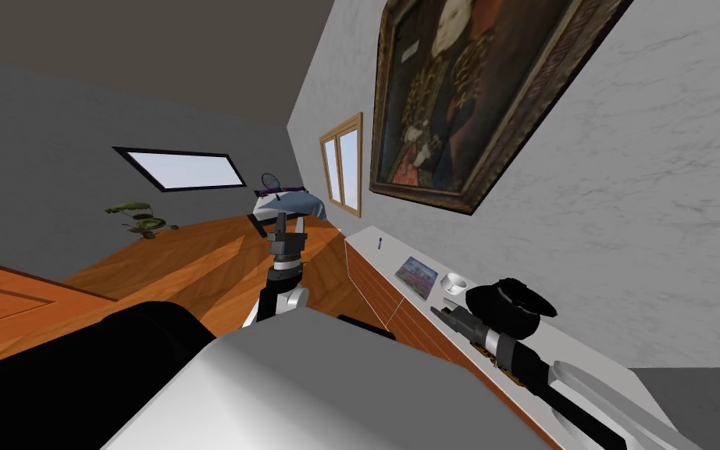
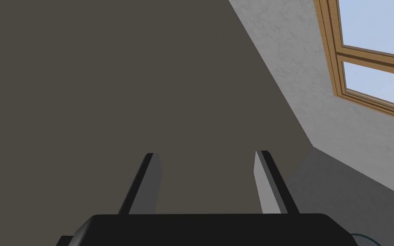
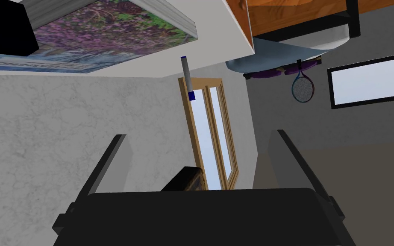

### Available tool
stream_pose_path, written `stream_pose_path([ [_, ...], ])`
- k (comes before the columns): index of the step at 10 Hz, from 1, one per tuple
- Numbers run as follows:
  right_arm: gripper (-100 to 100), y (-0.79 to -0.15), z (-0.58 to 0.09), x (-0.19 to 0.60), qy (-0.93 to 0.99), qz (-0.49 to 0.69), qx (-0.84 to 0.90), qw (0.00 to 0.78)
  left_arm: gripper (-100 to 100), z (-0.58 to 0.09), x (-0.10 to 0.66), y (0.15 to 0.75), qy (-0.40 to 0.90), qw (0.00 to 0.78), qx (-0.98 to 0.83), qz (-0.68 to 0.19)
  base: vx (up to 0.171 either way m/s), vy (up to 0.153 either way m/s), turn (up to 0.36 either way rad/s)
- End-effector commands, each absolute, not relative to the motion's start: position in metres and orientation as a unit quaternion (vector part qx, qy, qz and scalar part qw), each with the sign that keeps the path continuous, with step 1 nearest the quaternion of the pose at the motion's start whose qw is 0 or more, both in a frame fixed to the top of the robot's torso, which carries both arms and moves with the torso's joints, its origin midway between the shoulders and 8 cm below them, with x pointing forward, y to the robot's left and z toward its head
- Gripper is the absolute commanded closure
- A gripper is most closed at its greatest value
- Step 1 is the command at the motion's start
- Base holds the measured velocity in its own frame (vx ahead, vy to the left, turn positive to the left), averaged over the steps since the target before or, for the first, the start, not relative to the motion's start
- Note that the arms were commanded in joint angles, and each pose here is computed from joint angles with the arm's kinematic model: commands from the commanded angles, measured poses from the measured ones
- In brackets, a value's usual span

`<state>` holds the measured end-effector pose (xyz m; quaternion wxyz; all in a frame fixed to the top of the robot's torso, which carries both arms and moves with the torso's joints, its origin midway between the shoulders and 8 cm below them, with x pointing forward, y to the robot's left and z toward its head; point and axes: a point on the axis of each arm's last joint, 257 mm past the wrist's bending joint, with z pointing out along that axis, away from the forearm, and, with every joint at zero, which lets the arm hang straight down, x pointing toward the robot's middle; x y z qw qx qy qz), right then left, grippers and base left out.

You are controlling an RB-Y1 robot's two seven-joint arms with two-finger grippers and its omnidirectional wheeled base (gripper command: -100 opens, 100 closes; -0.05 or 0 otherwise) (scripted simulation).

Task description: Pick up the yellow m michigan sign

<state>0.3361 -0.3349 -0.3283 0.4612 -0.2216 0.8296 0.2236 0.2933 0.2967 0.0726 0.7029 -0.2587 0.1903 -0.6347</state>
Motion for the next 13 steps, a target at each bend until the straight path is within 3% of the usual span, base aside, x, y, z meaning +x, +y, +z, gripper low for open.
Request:
stream_pose_path([
  [1, -100, -0.35, -0.336, 0.333, 0.838, 0.206, -0.236, 0.447, 0, 0.073, 0.293, 0.297, 0.19, 0.703, -0.259, -0.635, 0.046, 0.005, 0.079],
  [13, -100, -0.512, -0.387, 0.223, 0.902, 0.062, -0.344, 0.252, 0, 0.073, 0.293, 0.297, 0.19, 0.703, -0.259, -0.635, 0.023, 0.007, 0.097],
])
